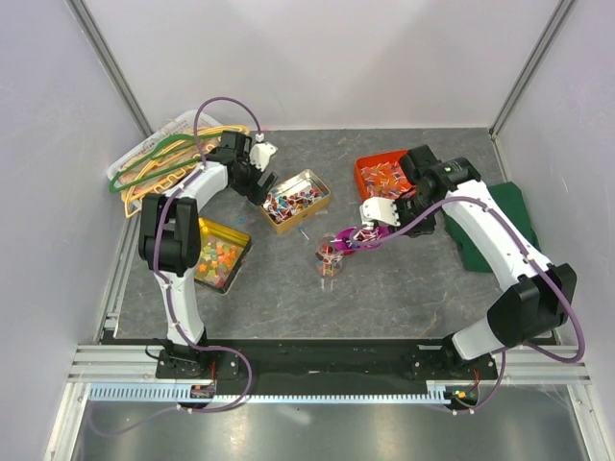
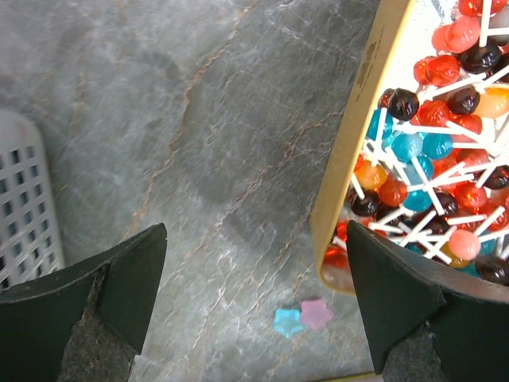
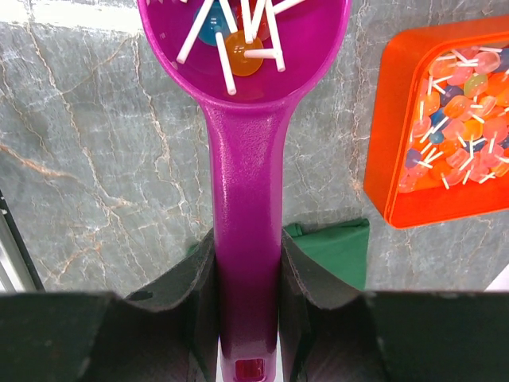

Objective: Pack the candies
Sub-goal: Place the fake candies in the packing bottle.

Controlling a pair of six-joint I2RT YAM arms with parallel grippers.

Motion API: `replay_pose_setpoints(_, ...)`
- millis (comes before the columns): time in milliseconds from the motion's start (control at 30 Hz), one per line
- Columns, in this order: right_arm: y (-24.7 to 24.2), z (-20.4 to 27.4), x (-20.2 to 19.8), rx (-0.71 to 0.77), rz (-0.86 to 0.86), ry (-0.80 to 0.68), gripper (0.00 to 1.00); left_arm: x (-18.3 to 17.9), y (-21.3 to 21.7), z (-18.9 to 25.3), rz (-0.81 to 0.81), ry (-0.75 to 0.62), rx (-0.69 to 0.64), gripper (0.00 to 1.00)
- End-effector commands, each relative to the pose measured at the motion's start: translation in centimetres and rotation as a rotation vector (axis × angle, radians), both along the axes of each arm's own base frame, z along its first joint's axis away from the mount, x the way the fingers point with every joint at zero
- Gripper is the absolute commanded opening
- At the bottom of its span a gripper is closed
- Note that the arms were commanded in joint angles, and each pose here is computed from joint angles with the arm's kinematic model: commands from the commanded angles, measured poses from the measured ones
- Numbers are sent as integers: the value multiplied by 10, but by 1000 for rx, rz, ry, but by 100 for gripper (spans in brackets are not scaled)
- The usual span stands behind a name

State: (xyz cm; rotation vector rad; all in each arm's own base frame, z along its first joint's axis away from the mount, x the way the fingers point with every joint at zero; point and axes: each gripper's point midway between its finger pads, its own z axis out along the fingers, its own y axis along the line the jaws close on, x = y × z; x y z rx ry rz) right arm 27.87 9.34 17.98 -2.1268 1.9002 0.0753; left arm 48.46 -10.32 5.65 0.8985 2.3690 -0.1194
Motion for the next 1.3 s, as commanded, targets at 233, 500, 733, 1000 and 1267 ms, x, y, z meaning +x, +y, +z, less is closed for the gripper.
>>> replay_pose_setpoints(233,4,11,10,-63,-19,-18,0,-6,-2,35,15,-57,-78,100)
replay_pose_setpoints(500,11,22,14,-117,6,-39,0,-6,2,39,42,-69,-84,100)
replay_pose_setpoints(733,8,26,13,-187,18,-56,0,-4,9,40,78,-82,-74,100)
replay_pose_setpoints(1000,8,27,11,-229,28,-70,0,-3,15,37,97,-81,-77,100)
replay_pose_setpoints(1267,11,34,9,-267,44,-93,0,-2,18,37,106,-85,-83,100)
